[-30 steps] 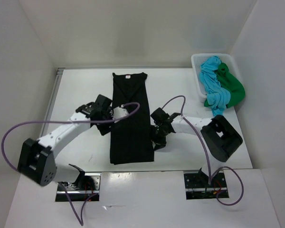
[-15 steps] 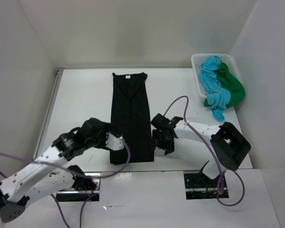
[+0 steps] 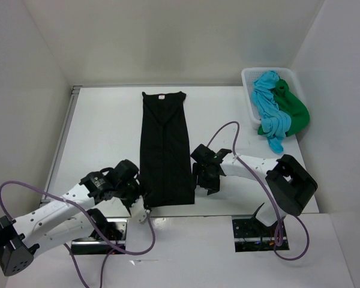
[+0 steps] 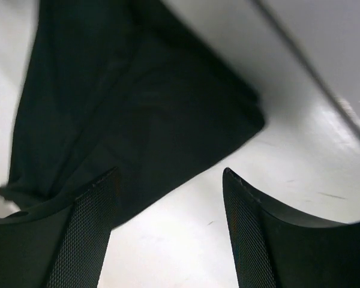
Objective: Fold and stack the t-shirts
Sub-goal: Grab the bottom of the folded rectangular tshirt with both arms
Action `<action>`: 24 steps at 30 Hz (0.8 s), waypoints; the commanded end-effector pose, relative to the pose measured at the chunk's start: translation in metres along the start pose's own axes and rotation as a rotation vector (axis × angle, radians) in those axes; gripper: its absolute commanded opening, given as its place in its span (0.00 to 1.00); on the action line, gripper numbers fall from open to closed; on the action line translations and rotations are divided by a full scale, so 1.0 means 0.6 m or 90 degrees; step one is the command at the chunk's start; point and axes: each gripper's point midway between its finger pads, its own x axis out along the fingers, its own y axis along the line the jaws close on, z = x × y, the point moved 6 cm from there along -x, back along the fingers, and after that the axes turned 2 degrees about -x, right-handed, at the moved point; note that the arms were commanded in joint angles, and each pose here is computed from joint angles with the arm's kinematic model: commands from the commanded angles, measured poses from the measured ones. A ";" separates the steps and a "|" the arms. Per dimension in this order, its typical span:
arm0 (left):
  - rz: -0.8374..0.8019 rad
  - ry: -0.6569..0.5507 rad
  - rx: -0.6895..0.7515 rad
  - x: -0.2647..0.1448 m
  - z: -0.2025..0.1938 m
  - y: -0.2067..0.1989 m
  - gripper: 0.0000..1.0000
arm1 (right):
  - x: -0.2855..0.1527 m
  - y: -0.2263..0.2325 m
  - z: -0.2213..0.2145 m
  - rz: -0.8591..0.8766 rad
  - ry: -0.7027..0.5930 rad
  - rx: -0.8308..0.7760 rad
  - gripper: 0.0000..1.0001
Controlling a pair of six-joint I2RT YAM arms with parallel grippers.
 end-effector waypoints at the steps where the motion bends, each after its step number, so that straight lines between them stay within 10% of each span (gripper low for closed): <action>1: -0.059 -0.079 0.124 0.022 0.018 -0.044 0.75 | -0.004 0.011 0.007 0.030 -0.024 0.005 0.72; 10: -0.116 -0.095 0.279 0.057 0.021 -0.079 0.68 | 0.013 0.012 0.007 0.034 0.002 -0.001 0.72; 24: -0.300 -0.043 0.226 0.114 -0.001 -0.060 0.48 | 0.010 0.008 0.003 0.028 0.007 0.000 0.72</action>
